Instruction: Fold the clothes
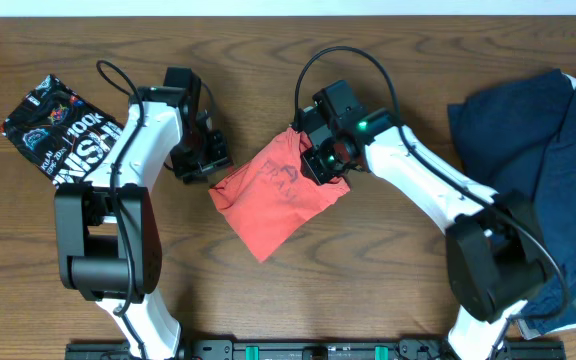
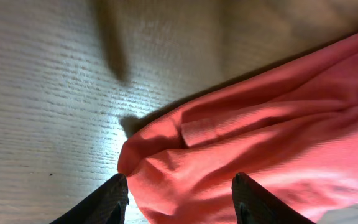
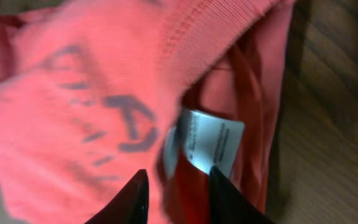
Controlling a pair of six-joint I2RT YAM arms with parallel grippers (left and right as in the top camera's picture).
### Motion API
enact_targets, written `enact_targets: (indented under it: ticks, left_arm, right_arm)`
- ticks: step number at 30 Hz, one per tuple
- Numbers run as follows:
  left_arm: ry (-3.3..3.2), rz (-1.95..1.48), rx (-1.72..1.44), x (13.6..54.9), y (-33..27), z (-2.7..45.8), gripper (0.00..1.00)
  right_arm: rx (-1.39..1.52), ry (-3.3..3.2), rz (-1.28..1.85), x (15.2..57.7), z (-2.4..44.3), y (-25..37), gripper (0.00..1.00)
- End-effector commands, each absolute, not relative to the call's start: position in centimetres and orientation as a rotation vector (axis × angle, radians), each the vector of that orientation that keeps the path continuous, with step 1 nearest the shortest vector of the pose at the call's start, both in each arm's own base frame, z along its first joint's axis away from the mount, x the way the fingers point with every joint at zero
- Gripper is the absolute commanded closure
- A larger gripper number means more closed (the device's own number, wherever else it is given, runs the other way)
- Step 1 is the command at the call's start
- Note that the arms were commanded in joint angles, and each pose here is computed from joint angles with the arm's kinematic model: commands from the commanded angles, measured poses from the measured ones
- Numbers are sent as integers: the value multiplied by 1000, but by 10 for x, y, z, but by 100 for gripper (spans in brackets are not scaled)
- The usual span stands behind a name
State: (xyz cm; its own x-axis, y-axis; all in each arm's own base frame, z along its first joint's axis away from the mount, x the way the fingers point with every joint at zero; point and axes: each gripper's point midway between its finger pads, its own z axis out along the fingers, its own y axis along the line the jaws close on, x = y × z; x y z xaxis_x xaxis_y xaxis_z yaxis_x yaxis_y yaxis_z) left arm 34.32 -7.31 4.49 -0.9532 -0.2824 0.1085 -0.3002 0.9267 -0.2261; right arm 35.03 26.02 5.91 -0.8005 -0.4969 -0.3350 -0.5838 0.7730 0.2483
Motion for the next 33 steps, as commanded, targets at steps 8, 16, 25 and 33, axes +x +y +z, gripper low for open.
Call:
enact_targets:
  ticks: [8,16,25,33]
  left_arm:
    - [-2923,305,417,304,-80,4,45]
    - [-2806,239,505,263,-78,-17,58]
    - [-2895,293,614,284,-72,13,58]
    - [-3243,534,636,352,-67,75,30]
  right_arm:
    - [-492,2641,195,414,55,230,99]
    - [-401,2476,179,455,77,227,95]
    - [-449,2704,87,410,48,203,65]
    - [-101,2770,-113,399,59,158,68]
